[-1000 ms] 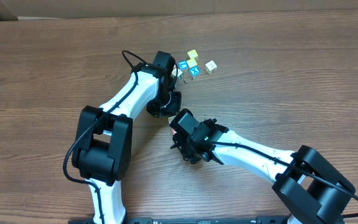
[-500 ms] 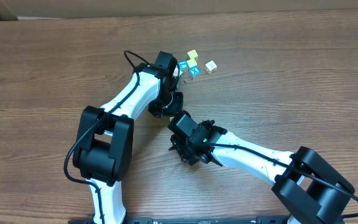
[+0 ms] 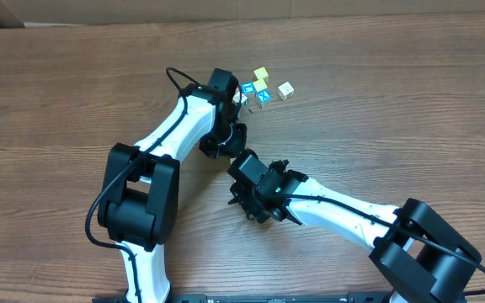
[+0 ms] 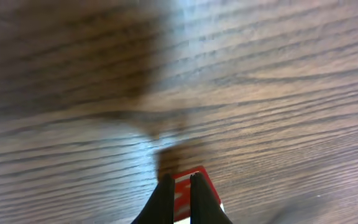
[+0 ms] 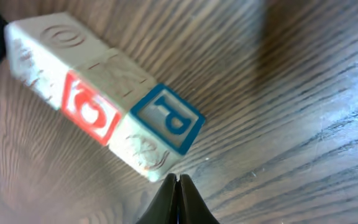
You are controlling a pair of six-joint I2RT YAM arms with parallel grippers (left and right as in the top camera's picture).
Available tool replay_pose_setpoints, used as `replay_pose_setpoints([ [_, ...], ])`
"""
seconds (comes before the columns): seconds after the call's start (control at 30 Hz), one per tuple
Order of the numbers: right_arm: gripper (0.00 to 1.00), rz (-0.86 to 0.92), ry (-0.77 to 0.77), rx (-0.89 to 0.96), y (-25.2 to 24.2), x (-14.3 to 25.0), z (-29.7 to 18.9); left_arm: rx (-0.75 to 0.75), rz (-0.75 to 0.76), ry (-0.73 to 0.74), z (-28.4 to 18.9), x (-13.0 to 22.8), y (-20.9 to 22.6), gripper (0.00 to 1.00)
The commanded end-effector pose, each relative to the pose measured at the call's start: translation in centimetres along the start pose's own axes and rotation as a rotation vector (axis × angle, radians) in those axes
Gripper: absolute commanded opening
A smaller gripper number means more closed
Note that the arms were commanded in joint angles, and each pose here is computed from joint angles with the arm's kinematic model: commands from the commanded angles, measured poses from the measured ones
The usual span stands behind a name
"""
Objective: Flip 3 blocks
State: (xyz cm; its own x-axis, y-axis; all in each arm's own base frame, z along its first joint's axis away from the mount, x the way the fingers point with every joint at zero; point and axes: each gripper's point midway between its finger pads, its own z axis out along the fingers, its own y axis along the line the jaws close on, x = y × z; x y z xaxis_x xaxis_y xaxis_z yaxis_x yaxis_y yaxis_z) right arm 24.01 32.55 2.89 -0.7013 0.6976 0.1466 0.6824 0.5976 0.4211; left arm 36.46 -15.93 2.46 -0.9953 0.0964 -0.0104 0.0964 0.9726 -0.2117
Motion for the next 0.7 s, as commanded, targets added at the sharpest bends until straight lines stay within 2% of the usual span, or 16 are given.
replay_pose_setpoints([
  [0.0,0.04,-0.152,-0.050,-0.106,2.5,-0.3,-3.3,0.012,0.015,-0.087,-2.7,-3.0,-0.4,0.04],
  [0.17,0.04,-0.453,-0.154,-0.125,4.8,-3.3,-8.0,0.013,-0.057,-0.158,-7.0,-5.5,0.1,0.04],
  [0.3,0.06,-0.754,-0.179,-0.068,5.1,-7.1,-12.0,-0.071,-0.243,-0.217,-10.9,-6.4,3.3,0.04],
  [0.47,0.40,-0.857,-0.214,0.104,1.6,-15.0,-15.7,-0.145,-0.462,-0.339,-16.4,-5.9,8.7,0.04],
  [0.67,0.56,-0.807,-0.277,0.173,-1.4,-22.3,-18.0,-0.168,-0.562,-0.314,-18.0,-4.0,12.6,0.04],
])
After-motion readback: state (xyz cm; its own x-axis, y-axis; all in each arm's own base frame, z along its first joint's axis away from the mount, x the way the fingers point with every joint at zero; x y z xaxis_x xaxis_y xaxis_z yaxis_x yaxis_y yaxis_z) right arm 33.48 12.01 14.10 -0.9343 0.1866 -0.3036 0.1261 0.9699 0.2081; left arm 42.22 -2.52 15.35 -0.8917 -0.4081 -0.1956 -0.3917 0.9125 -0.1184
